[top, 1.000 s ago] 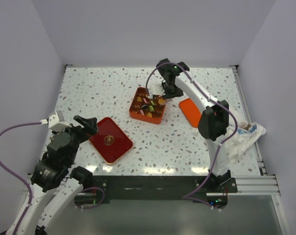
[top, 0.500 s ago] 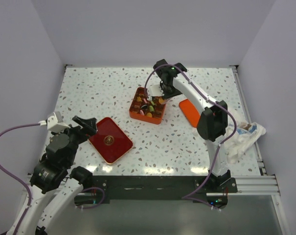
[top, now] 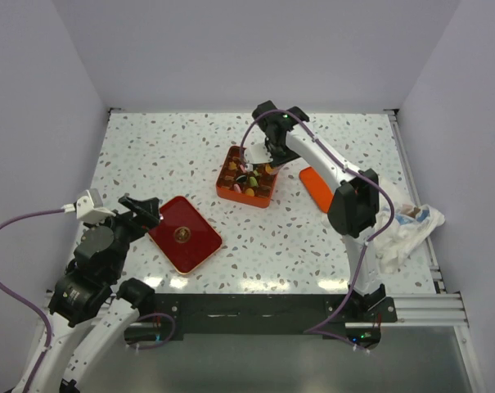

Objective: Pack the cookies
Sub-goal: Place the fake cookies in the packing box.

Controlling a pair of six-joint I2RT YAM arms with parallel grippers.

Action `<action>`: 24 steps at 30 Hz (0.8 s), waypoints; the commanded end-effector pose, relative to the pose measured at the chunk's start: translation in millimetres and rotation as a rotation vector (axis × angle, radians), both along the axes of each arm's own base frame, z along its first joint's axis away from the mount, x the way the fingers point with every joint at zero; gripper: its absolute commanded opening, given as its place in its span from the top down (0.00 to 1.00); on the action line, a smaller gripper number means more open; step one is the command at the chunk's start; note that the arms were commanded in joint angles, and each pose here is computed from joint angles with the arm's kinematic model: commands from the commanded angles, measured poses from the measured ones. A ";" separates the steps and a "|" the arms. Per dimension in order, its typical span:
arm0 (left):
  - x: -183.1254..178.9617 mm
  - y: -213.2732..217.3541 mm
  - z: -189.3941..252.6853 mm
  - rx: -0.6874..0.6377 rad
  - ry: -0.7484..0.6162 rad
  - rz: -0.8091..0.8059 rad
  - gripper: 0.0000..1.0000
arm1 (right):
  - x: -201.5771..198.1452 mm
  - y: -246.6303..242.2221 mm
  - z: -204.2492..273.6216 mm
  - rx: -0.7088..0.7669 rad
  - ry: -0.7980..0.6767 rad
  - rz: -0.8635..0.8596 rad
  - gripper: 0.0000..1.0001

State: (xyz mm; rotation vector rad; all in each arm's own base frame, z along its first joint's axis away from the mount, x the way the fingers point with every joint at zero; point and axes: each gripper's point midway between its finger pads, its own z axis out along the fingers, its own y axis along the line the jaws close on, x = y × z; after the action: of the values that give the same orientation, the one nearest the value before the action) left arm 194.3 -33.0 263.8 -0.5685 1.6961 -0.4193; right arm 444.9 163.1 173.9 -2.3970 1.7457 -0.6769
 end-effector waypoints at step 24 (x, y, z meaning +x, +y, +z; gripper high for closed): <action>-2.3 6.5 -3.7 -0.009 0.003 0.035 0.02 | 11.6 6.6 15.2 -0.106 -0.046 0.074 0.60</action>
State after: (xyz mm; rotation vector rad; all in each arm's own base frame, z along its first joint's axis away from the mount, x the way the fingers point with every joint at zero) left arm 191.7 -30.2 260.6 -0.5765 1.7031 -0.4076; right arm 451.8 173.5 167.8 -2.4760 1.6741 -0.7384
